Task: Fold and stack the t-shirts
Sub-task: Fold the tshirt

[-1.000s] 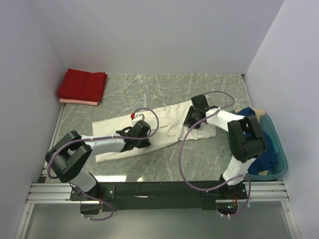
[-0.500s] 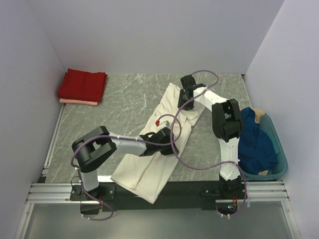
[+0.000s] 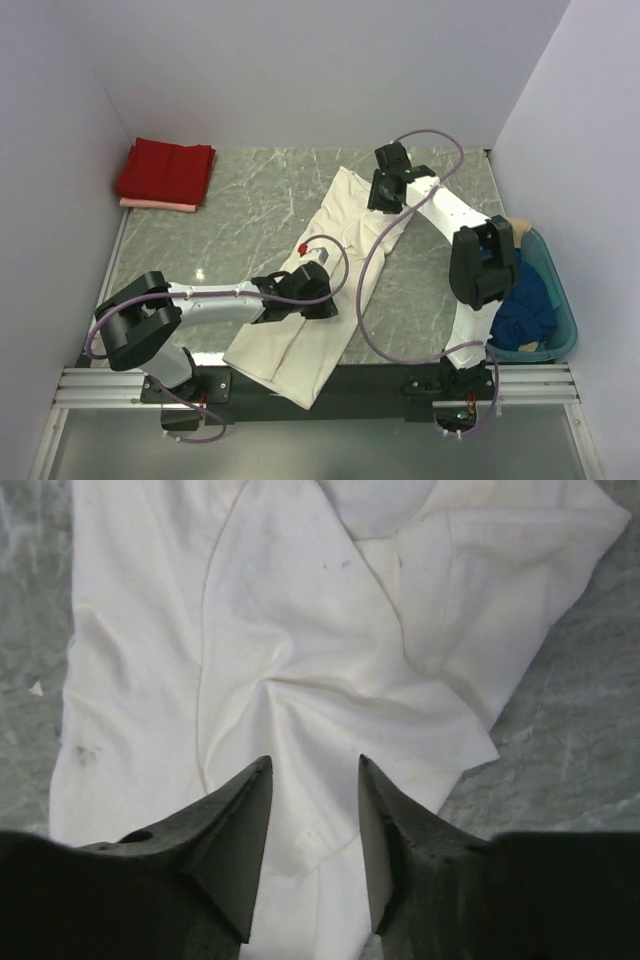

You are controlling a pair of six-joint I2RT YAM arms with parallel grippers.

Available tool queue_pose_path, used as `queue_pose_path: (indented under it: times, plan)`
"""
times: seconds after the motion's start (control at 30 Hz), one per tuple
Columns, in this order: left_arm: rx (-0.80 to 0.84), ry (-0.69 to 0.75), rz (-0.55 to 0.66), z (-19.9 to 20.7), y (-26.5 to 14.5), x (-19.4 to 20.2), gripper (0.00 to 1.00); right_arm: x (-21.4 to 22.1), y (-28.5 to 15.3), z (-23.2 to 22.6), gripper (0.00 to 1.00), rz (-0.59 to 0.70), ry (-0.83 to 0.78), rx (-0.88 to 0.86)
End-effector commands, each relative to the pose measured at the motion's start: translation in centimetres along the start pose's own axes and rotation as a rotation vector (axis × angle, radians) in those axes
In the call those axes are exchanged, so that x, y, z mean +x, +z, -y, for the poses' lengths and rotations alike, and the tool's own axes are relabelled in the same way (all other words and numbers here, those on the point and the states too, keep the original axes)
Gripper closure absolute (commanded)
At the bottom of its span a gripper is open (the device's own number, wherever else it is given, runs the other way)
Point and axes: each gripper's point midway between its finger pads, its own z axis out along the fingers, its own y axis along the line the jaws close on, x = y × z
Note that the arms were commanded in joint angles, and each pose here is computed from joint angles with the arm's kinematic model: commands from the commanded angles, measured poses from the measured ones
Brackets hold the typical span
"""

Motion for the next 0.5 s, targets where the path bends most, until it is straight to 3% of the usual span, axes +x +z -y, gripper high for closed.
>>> queue_pose_path:
  times: [0.0,0.23,0.47]
  plan:
    - [-0.064,0.112,-0.072,-2.7,-1.0,2.6,0.81,1.6,-0.4,0.7,0.55,0.012,0.051,0.007]
    - [-0.139,0.164,-0.163,-5.2,-2.3,6.8,0.87,5.6,3.4,2.7,0.67,-0.087,0.088,0.036]
    - [-0.141,0.174,-0.209,-5.8,-2.6,8.7,0.89,4.6,5.8,4.7,0.68,-0.117,0.111,0.129]
